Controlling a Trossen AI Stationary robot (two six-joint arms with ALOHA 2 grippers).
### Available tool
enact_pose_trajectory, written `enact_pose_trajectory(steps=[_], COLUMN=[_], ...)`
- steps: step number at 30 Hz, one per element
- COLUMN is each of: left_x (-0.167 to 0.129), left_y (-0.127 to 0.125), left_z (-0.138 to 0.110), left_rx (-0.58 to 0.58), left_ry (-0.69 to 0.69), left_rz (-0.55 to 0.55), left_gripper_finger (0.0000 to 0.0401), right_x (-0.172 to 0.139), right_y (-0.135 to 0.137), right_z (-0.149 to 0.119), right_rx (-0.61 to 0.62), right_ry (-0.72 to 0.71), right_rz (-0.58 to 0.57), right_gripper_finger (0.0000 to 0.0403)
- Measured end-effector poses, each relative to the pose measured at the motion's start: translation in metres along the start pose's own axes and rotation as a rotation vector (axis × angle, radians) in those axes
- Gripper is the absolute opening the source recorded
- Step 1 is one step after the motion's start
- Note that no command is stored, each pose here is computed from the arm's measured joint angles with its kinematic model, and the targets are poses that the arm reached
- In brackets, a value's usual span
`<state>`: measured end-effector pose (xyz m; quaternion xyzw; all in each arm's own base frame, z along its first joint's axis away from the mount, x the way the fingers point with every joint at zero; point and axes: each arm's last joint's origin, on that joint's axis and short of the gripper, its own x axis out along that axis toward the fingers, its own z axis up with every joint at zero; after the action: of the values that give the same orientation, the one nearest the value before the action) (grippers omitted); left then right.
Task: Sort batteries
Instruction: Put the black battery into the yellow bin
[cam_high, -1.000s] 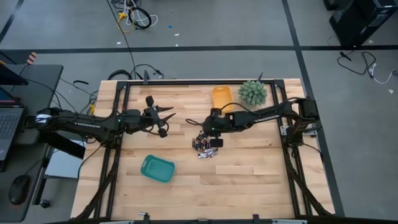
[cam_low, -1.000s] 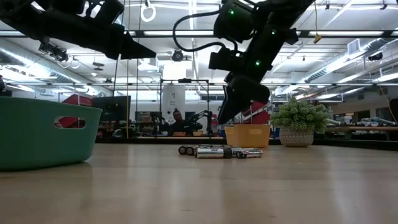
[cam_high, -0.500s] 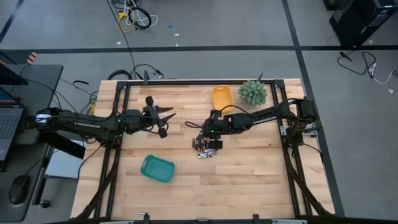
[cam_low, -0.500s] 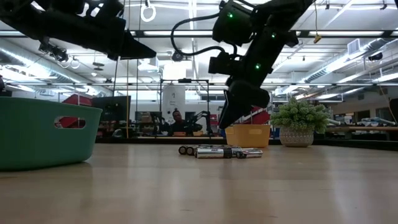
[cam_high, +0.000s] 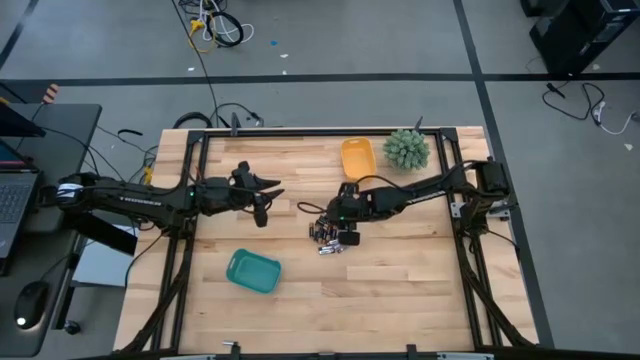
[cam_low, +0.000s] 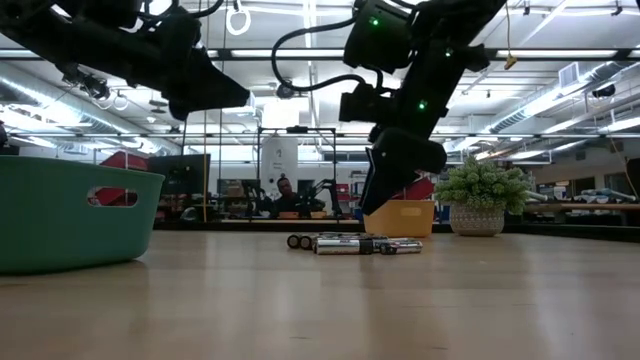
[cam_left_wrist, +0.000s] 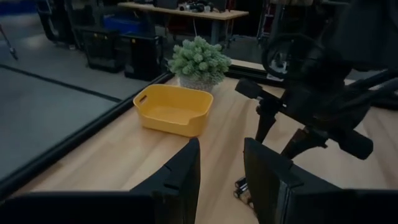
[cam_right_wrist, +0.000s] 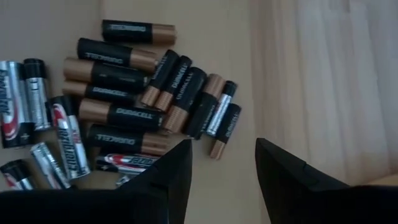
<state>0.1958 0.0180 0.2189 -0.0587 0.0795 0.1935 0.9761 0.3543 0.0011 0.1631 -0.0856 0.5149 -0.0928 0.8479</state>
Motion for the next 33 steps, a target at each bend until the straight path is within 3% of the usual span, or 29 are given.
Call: enact_pose_trajectory(steps=[24,33], left_x=[0.0,0.0], left_y=[0.0,0.0], left_z=[0.0,0.0], left_rx=[-0.015,-0.014], left_ry=[-0.001,-0.001], left_rz=[0.0,0.0], left_gripper_finger=[0.0119,0.0119], right_x=[0.018,0.021], right_y=[0.005,-0.006], right_z=[-0.021,-0.023], right_rx=[0.038,0.064], right_ry=[-0.095,-0.089], right_rz=[-0.011,-0.027], right_gripper_finger=[0.0161,0.0158])
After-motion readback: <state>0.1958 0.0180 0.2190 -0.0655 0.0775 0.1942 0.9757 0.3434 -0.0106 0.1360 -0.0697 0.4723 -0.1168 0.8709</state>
